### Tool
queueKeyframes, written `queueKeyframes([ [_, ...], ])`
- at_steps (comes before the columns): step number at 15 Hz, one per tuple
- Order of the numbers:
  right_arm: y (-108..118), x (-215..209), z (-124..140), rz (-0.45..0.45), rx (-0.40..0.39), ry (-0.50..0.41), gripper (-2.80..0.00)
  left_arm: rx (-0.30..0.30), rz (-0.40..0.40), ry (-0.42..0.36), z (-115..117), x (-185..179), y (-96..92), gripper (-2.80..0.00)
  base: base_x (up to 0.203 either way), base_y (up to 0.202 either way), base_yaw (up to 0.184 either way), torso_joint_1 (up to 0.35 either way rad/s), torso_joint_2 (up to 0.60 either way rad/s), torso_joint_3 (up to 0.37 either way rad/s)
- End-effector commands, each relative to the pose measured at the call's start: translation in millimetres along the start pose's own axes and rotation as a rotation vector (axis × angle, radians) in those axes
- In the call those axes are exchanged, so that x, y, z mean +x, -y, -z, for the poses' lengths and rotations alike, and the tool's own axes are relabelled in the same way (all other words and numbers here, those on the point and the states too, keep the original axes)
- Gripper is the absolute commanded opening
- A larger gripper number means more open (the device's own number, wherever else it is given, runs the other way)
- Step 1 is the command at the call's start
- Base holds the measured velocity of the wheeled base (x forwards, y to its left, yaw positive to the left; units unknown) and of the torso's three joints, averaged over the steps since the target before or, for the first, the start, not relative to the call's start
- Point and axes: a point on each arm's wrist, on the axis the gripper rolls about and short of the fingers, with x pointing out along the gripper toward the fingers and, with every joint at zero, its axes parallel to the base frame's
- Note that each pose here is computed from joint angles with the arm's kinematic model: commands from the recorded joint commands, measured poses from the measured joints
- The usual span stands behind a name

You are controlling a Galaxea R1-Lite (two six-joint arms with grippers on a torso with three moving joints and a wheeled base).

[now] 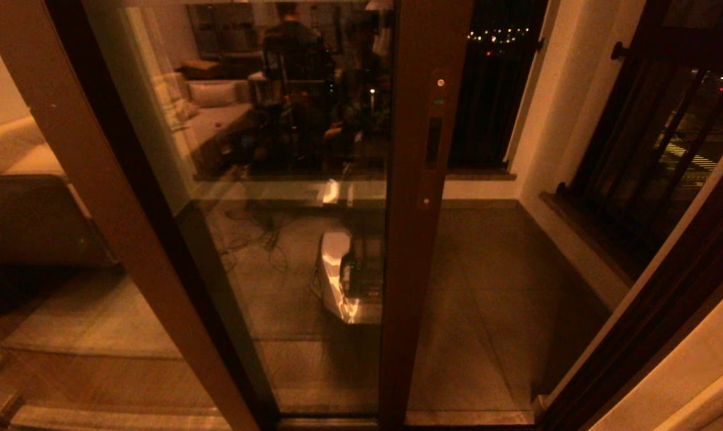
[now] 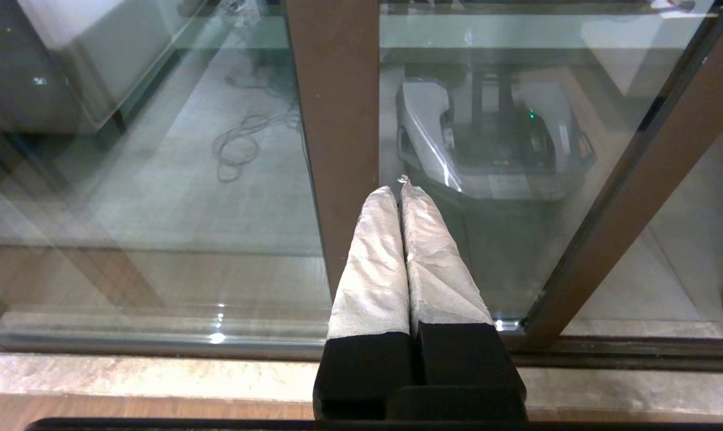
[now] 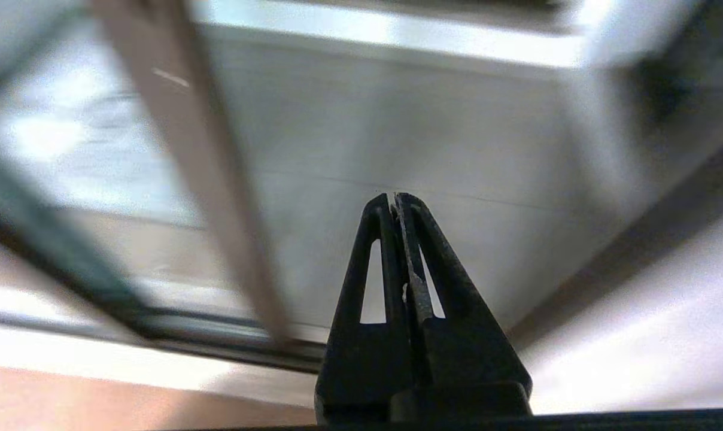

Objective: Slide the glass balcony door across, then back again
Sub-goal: Open the slid door

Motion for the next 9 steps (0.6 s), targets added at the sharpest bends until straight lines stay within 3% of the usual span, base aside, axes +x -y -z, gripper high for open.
queueKeyframes([
  [1, 29, -99, 33, 0.182, -0.045, 0.088, -2.80, 0.000, 0.000, 0.000, 0, 0, 0.0, -2.80, 0.000, 0.000, 0.000, 0.000, 0.00, 0.000],
  [2, 28, -124, 43, 0.269, -0.096, 0.107, -2.80, 0.000, 0.000, 0.000, 0, 0, 0.0, -2.80, 0.000, 0.000, 0.000, 0.000, 0.00, 0.000],
  [5, 18, -163, 65, 0.402, -0.202, 0.127, -2.80, 0.000, 0.000, 0.000, 0, 0, 0.0, -2.80, 0.000, 0.000, 0.000, 0.000, 0.00, 0.000],
  [9, 0, -199, 107, 0.384, -0.211, 0.166, -2.80, 0.000, 0.000, 0.000, 0, 0, 0.0, -2.80, 0.000, 0.000, 0.000, 0.000, 0.00, 0.000],
])
